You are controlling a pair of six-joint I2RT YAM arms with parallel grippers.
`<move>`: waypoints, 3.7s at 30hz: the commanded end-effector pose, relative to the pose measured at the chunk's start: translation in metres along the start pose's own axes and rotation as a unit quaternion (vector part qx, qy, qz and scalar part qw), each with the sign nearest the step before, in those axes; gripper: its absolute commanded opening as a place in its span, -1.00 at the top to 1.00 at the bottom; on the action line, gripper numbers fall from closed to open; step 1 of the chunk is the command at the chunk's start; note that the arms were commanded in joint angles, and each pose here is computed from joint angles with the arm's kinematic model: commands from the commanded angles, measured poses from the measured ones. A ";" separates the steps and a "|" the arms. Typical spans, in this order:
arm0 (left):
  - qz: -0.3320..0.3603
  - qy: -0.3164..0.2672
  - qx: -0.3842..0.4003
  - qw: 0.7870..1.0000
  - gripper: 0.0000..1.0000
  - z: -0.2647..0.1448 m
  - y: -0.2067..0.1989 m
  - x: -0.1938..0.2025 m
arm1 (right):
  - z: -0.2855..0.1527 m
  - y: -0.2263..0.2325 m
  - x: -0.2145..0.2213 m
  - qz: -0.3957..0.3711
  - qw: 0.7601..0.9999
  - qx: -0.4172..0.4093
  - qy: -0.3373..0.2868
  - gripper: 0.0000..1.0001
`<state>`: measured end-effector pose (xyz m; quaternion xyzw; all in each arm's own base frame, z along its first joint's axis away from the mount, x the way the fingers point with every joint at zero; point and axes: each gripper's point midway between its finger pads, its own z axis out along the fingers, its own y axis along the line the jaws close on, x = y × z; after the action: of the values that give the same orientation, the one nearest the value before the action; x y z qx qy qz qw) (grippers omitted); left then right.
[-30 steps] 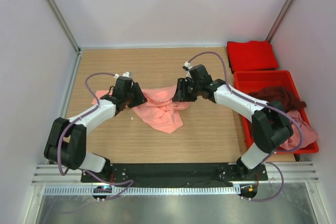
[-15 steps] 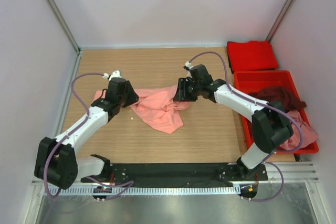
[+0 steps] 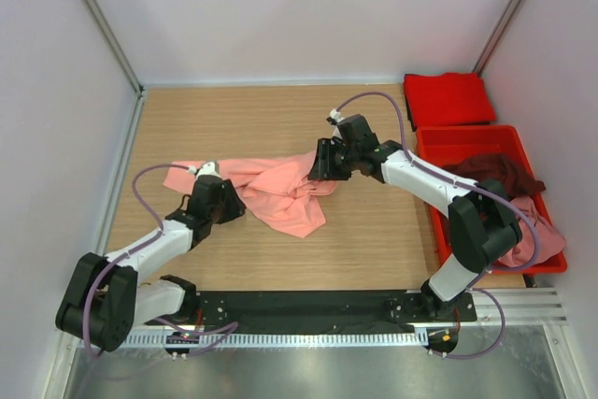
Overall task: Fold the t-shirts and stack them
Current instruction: Flatten the tshirt out
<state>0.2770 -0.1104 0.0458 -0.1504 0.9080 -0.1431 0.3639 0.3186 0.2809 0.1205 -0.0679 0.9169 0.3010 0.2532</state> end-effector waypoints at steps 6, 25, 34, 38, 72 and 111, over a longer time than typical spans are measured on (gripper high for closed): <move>0.040 -0.102 0.110 0.988 0.08 0.013 -0.040 -0.039 | -0.011 0.014 -0.013 -0.007 0.999 -0.022 -0.026 0.08; 0.042 -0.083 0.097 0.991 0.13 0.032 -0.045 -0.042 | -0.021 0.011 -0.011 -0.022 0.999 -0.014 -0.030 0.08; 0.034 -0.083 0.082 0.993 0.17 0.036 -0.040 -0.042 | -0.029 0.014 -0.014 -0.026 0.999 -0.015 -0.037 0.08; 0.033 -0.076 0.076 0.994 0.18 0.040 -0.038 -0.038 | -0.032 0.014 -0.012 -0.025 0.999 -0.013 -0.037 0.07; 0.018 -0.161 0.007 0.987 0.99 -0.070 -0.074 -0.170 | -0.001 -0.049 -0.045 0.056 0.990 0.048 -0.123 0.98; 0.003 -0.028 -0.239 0.971 0.99 -0.095 0.069 -0.148 | -0.044 -0.037 -0.058 0.041 0.987 0.154 -0.037 0.12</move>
<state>0.2784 0.0236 0.1626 -0.2375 0.9180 0.1058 0.2995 0.3332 0.2407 0.1074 -0.0263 0.9574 0.1972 0.2092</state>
